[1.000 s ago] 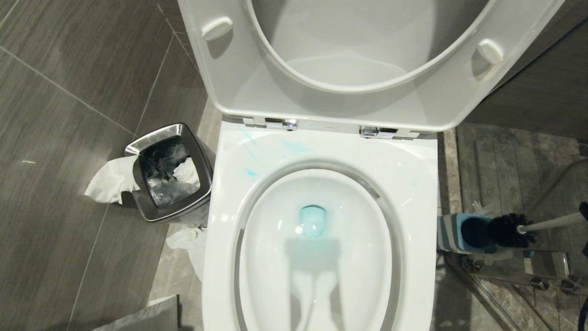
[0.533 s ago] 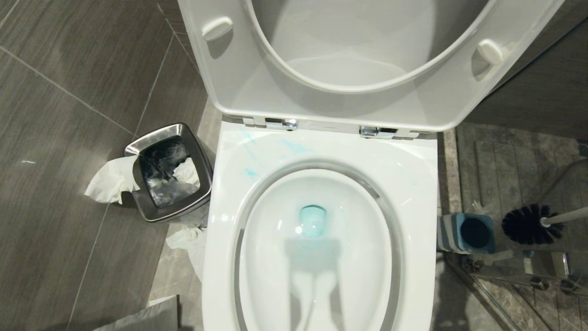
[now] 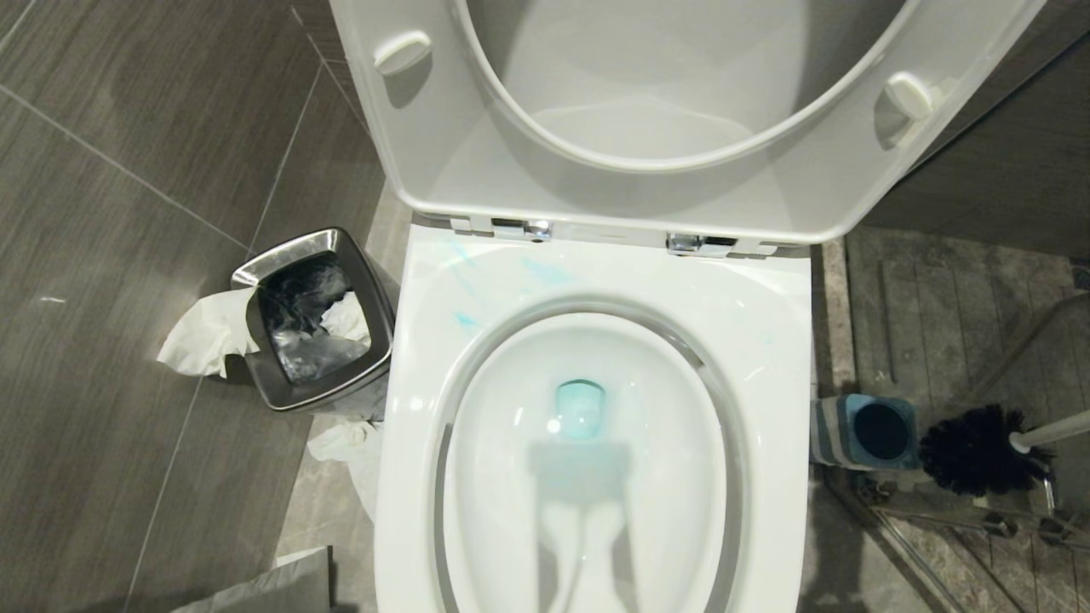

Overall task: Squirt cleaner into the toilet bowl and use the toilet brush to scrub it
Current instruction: Scrub the toilet bowl

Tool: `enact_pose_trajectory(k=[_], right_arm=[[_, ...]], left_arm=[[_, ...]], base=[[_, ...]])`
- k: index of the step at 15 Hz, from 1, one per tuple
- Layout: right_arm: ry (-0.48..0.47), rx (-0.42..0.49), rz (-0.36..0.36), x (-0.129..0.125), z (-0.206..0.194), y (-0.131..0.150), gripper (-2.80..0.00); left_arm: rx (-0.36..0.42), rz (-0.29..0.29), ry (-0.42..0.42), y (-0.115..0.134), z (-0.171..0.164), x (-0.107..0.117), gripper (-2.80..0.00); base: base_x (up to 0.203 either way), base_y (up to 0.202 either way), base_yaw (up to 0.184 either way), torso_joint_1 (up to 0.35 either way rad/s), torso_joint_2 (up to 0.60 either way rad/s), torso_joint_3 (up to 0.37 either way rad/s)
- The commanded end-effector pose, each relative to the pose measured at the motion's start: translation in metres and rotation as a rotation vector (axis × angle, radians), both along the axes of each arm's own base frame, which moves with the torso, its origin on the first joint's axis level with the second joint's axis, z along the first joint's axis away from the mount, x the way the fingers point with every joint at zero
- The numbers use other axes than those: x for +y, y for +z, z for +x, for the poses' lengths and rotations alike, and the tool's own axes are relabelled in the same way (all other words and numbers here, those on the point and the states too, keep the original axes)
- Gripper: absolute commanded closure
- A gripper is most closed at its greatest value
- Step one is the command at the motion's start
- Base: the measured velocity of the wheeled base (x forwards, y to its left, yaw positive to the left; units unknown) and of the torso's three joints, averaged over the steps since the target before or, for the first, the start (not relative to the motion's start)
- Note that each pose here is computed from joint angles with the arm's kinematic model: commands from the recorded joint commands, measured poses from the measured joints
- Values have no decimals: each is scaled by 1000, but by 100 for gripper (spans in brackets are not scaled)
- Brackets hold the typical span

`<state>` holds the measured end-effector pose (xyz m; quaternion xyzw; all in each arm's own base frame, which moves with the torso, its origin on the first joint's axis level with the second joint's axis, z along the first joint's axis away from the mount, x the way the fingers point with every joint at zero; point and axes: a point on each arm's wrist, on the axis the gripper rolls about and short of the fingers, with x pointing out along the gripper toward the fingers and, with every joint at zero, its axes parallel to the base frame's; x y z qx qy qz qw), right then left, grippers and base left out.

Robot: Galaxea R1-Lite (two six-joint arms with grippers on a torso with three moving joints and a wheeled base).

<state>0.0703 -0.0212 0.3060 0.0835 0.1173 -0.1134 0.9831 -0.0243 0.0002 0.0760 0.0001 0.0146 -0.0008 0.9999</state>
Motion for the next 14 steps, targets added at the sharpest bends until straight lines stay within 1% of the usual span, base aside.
enact_pose_trajectory(k=[1,3,6,9,14], right_arm=[[-1,2,14,0,0,14,0],[10,5,21,2,-5,20,0],[19,19,28,4,-12,20,0],[25,1,24,6,-16,25,0],[25,-12,19,8,-22,25,0]], left_arm=[[1,0,0,0,0,0,0],[1,0,0,0,0,0,0],[0,0,0,0,0,0,0],[2,0,0,0,0,0,0],[2,0,0,0,0,0,0]], base=[[0,0,0,0,0,0],[0,0,0,0,0,0],[0,0,0,0,0,0],[0,0,0,0,0,0],[0,0,0,0,0,0]])
